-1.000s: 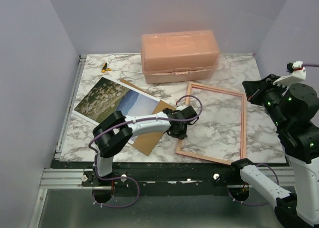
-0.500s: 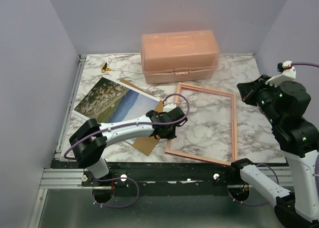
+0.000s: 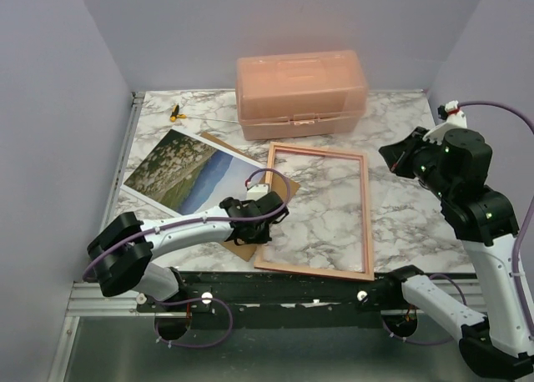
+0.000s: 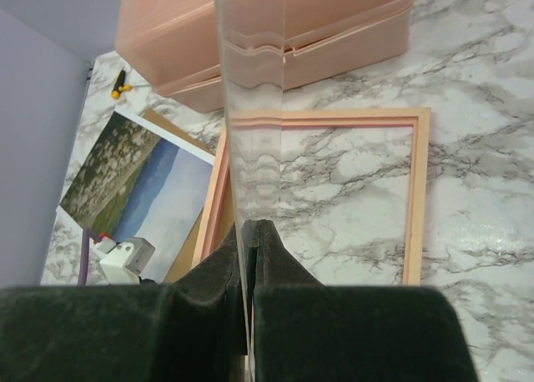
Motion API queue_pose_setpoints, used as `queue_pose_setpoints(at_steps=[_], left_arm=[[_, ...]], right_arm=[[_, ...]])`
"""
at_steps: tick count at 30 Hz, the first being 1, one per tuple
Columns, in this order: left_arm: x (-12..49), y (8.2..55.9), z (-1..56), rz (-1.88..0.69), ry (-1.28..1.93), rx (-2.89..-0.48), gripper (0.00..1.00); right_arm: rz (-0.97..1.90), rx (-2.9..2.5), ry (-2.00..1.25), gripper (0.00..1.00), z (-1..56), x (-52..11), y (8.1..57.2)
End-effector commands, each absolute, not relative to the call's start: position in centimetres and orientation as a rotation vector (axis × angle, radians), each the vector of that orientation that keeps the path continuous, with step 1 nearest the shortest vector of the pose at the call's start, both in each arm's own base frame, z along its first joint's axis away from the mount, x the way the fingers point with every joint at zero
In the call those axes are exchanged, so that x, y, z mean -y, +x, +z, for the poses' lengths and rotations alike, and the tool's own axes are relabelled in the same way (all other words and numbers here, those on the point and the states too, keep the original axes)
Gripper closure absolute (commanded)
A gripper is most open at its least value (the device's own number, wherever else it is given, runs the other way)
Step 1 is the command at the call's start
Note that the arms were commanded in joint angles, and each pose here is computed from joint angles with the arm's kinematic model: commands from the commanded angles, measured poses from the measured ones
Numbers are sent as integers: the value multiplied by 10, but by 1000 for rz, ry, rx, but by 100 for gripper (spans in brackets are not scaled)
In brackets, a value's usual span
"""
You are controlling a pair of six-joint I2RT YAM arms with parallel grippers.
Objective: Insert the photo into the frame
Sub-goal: Move the photo frame to the center of the board.
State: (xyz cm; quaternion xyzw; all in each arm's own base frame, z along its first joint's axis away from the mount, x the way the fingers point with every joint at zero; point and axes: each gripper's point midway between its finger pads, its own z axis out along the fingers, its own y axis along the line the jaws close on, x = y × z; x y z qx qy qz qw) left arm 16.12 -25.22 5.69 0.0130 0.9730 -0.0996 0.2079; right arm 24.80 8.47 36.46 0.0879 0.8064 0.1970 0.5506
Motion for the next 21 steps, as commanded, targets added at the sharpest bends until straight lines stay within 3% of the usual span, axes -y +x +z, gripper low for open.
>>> queue_pose_setpoints(at_steps=[1, 7, 8, 10, 12, 14, 21], left_arm=[[238, 158, 53, -264, -50, -2705, 100], [227, 151, 37, -241, -69, -2730, 100], [228, 150, 37, -245, -64, -2731, 96], [230, 150, 37, -262, -48, -2733, 67], [232, 152, 38, -288, -42, -2729, 47], [234, 156, 40, -316, -37, -2725, 36], [237, 168, 47, -438, -41, -2686, 34]], right_arm=[[565, -1927, 152, 99, 361, -105, 253], [660, -1997, 103, 99, 343, -125, 255], [676, -2007, 94, 99, 340, -128, 255], [700, -2026, 84, 100, 334, -133, 256], [716, -2048, 73, 99, 327, -137, 256], [727, -2065, 66, 99, 321, -140, 257], [766, -2143, 21, 99, 300, -151, 260]])
